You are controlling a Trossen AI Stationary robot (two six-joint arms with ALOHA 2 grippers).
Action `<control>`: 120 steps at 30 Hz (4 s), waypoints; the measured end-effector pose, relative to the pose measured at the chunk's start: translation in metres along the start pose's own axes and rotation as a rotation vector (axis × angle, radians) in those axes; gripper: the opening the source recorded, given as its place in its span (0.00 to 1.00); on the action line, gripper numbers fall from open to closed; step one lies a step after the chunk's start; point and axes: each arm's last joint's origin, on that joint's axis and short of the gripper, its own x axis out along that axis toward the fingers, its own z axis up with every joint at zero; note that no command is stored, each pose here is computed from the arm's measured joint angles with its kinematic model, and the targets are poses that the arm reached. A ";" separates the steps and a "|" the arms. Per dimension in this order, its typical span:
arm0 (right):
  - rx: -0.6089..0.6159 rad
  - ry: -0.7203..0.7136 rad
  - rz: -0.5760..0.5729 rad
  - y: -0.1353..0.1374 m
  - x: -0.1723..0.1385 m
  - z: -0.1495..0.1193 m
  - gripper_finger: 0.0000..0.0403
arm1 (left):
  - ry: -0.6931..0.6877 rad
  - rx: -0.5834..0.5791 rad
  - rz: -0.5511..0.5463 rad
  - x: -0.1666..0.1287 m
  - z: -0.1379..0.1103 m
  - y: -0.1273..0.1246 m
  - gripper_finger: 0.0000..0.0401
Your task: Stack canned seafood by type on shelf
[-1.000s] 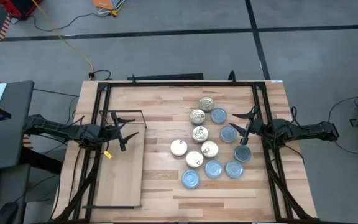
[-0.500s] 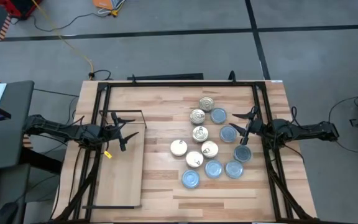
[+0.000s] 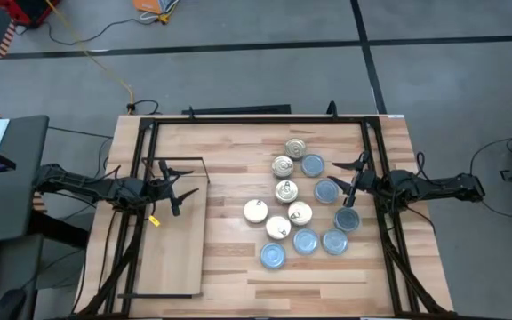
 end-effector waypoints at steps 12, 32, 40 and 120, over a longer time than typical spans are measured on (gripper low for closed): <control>0.000 0.000 0.000 0.000 0.000 0.000 0.55 | 0.000 0.000 0.000 0.000 0.000 0.000 0.66; 0.000 0.000 0.000 0.000 0.000 0.000 0.55 | 0.000 0.000 0.000 0.000 0.000 0.000 0.66; 0.000 0.000 0.000 0.000 0.000 0.000 0.55 | -0.010 0.011 0.000 0.000 0.001 0.000 0.66; 0.399 0.324 0.141 -0.005 0.030 0.018 0.51 | 0.735 -0.313 -0.544 0.223 0.138 -0.012 0.66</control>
